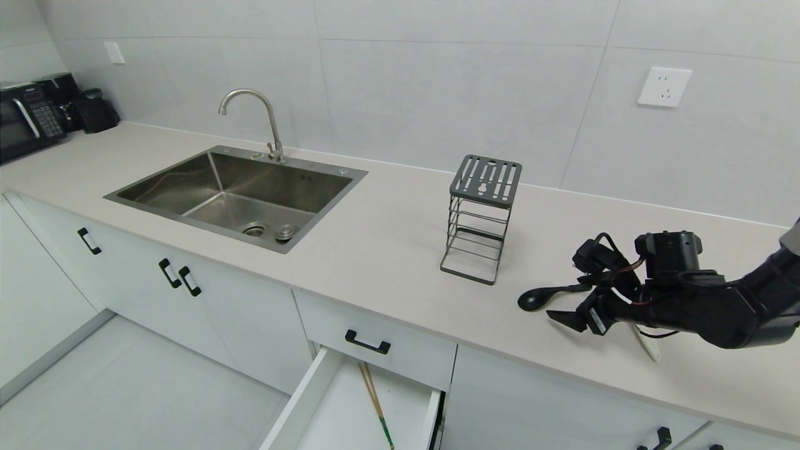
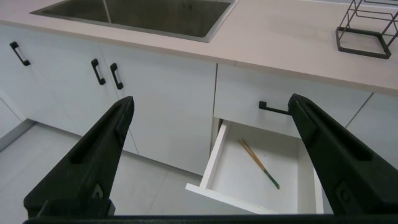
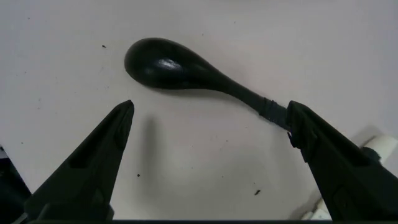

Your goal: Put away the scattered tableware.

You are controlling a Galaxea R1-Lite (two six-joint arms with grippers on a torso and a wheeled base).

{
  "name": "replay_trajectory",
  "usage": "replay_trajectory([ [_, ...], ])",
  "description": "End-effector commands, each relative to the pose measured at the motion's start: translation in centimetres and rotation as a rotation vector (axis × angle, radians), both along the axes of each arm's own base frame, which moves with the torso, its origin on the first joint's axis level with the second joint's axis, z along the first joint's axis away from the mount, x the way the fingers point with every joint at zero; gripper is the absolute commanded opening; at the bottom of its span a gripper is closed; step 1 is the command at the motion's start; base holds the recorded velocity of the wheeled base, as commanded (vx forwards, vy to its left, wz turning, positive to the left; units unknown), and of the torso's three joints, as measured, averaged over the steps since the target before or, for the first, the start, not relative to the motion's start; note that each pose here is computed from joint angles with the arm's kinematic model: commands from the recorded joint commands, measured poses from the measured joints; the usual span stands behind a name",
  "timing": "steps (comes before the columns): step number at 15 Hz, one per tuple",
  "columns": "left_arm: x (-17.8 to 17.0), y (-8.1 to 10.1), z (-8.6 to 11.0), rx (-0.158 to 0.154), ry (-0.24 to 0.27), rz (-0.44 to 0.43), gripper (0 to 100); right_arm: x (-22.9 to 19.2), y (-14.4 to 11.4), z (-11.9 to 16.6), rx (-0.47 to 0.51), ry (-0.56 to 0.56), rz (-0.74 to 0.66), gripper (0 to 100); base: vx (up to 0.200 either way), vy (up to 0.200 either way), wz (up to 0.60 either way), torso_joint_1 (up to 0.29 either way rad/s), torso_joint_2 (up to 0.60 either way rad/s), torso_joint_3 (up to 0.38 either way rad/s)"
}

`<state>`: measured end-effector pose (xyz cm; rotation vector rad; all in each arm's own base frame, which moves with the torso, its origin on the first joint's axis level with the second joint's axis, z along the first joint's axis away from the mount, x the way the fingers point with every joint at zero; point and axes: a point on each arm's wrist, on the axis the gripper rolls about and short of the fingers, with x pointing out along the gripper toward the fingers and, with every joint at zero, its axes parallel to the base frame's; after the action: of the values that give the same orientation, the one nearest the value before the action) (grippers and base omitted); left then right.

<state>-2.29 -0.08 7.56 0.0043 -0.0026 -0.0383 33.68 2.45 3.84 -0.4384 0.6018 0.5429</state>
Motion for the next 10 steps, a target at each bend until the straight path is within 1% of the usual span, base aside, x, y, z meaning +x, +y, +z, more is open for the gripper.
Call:
replay_trajectory([
  [1, 0.0, 0.0, 0.0, 0.000, 0.001, 0.000, 100, 0.9, 0.1, -1.3, 0.000, 0.025, 0.002, 100, 0.000, 0.000, 0.00, 0.000, 0.00, 0.000],
  [3, 0.0, 0.0, 0.0, 0.000, 0.001, 0.001, 100, 1.5, 0.2, -2.0, 0.000, 0.032, 0.005, 100, 0.000, 0.000, 0.00, 0.000, 0.00, 0.000],
  [4, 0.0, 0.0, 0.0, 0.000, 0.001, 0.001, 100, 1.5, 0.2, -2.0, 0.000, 0.032, 0.005, 100, 0.000, 0.000, 0.00, 0.000, 0.00, 0.000],
  [6, 0.0, 0.0, 0.0, 0.000, 0.001, 0.000, 100, 3.1, 0.3, -2.0, 0.002, 0.015, 0.006, 100, 0.000, 0.000, 0.00, 0.000, 0.00, 0.000],
  [8, 0.0, 0.0, 0.0, 0.000, 0.001, 0.000, 100, 3.7, 0.4, -2.3, 0.004, 0.018, 0.008, 100, 0.000, 0.000, 0.00, 0.000, 0.00, 0.000],
  [10, 0.0, 0.0, 0.0, 0.000, 0.001, 0.001, 100, 4.3, 0.9, -2.9, 0.037, 0.027, 0.043, 100, 0.000, 0.000, 0.00, 0.000, 0.00, 0.000],
])
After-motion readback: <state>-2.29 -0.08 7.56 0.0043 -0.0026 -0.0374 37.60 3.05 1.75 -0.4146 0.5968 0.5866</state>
